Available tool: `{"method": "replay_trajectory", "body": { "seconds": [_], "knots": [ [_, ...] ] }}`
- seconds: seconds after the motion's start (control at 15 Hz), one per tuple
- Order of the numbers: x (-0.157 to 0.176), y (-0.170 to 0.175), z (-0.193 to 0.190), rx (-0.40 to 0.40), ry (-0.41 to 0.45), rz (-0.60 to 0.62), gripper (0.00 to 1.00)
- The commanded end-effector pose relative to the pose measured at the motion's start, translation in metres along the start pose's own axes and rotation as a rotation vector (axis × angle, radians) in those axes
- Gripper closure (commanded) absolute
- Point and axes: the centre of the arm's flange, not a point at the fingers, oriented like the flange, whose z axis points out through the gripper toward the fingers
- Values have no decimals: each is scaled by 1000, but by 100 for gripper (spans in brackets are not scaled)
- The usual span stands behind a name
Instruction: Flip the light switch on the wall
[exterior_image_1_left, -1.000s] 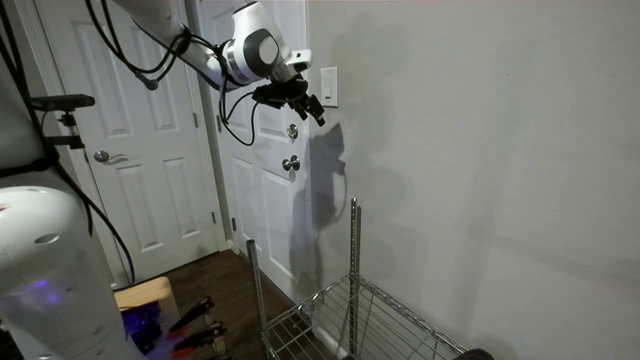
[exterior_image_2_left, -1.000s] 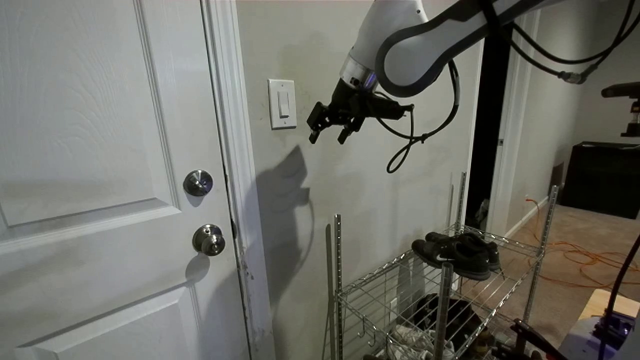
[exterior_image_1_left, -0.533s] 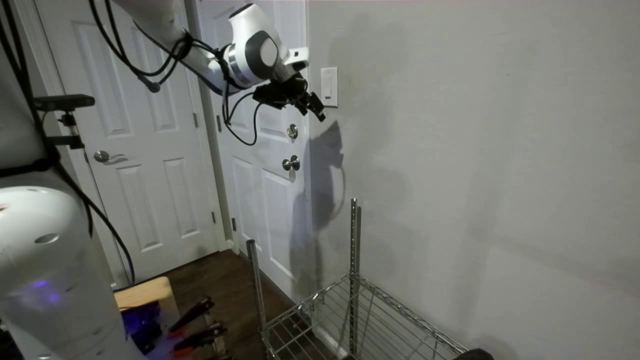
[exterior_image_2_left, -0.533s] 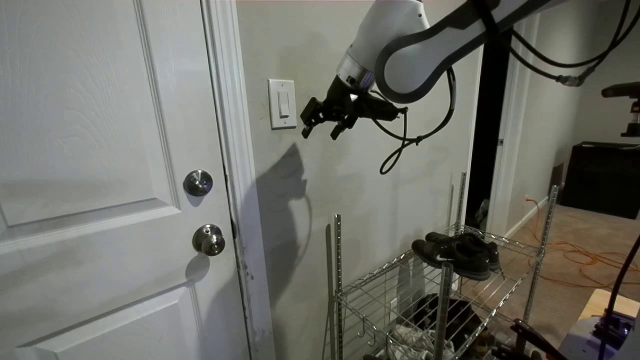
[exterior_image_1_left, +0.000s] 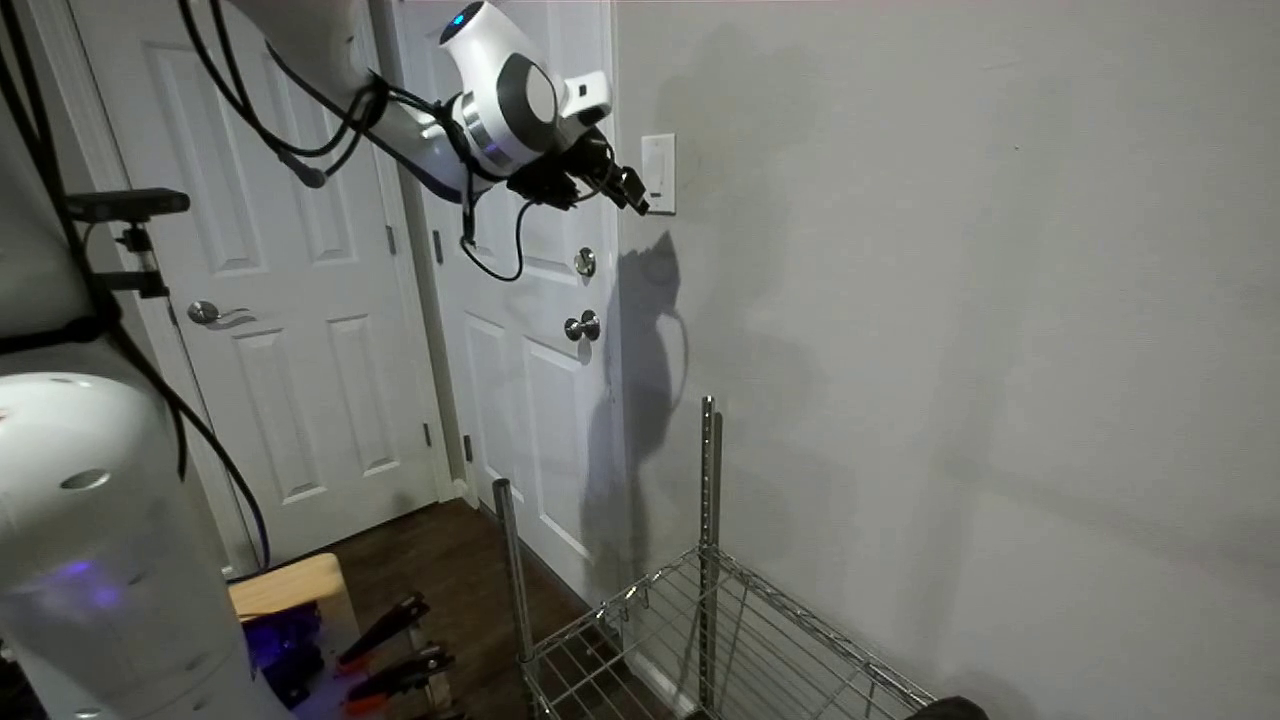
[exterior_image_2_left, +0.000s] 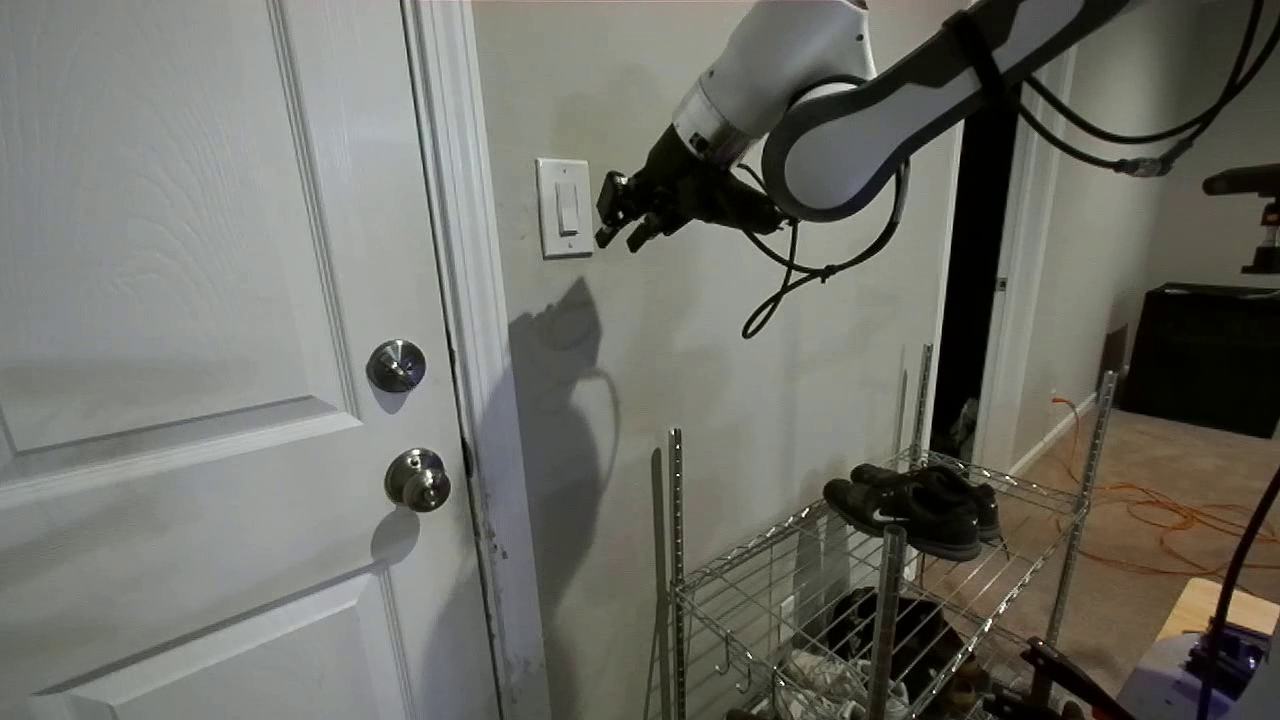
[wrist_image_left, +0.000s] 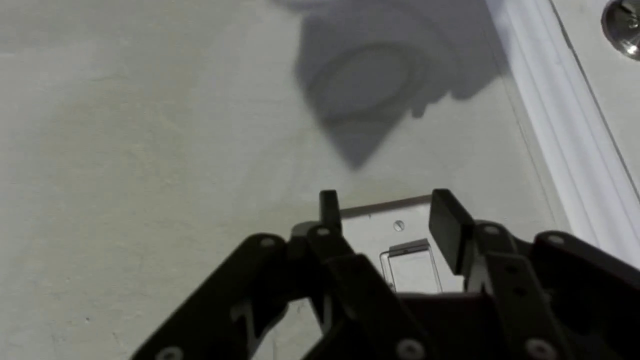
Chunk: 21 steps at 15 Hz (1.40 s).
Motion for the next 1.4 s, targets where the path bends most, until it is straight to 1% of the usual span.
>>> {"method": "replay_trajectory", "body": {
  "seconds": [0.0,0.13,0.2,0.27,0.53,0.73,0.87,1.13,1.33],
  "knots": [
    [-5,-8,-4,36,70,3,80],
    [-2,-13,-6,55,93,-11,93],
    [-1,-16,-5,59,100,-19,98],
    [0,-18,-4,63,104,-22,99],
    [7,-24,4,61,115,-40,100],
    [19,-25,14,52,126,-40,100],
    [27,-26,24,53,116,-37,100],
    [28,-28,42,64,100,-41,100],
    [33,-28,52,64,106,-41,100]
  ]
}}
